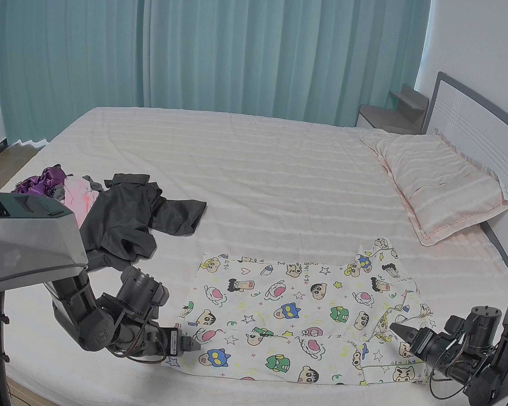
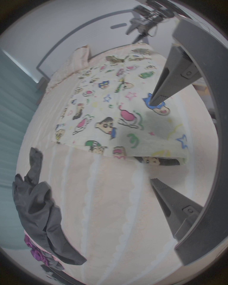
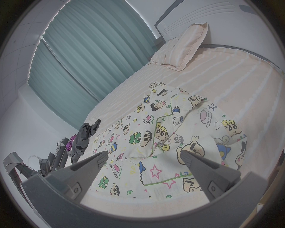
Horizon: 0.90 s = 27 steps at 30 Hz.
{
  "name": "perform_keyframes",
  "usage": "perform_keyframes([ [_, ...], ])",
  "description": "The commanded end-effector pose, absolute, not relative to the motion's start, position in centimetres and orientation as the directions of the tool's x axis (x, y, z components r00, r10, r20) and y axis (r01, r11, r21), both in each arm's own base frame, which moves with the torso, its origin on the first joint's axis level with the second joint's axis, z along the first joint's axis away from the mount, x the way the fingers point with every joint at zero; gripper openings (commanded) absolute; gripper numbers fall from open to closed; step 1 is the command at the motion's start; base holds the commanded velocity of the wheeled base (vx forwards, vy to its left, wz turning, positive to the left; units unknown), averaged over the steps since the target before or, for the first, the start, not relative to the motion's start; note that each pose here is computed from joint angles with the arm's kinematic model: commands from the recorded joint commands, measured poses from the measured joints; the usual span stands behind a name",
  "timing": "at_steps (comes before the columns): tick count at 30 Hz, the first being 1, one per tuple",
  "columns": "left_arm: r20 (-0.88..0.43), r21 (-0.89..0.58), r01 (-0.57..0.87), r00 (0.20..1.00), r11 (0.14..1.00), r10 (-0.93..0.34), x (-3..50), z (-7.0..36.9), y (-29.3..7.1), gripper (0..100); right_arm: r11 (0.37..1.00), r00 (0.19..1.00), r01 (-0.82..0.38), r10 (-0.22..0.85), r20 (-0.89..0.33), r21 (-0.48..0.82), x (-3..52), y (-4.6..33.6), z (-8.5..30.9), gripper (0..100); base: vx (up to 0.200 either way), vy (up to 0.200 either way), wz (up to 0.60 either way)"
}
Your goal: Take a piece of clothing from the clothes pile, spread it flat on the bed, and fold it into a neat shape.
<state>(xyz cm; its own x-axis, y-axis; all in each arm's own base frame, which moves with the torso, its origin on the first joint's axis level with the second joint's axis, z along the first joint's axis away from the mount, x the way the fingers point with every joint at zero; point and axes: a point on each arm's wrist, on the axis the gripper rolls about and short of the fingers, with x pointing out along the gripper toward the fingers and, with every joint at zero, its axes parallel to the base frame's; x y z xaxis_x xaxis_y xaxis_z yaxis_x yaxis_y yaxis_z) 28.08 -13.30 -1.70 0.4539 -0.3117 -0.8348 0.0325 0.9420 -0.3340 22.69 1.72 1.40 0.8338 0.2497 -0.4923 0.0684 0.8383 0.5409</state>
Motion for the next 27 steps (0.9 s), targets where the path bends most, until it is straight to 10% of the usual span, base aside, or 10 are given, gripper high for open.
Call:
perform_keyframes([
  [1, -0.784, -0.391, 0.002, 0.524, 0.92, -0.334, 29.4, 0.1, -13.1, 100, 0.841, 0.847, 0.058, 0.244, -0.473, 0.538, 22.8, 1.7, 1.7, 100, 0.0, 0.0, 0.0],
  [27, -0.773, -0.418, -0.02, 0.534, 0.908, -0.344, 32.3, -1.8, -15.0, 100, 0.854, 0.879, 0.126, 0.139, -0.455, 0.505, 23.9, -1.2, 1.5, 100, 0.0, 0.0, 0.0],
])
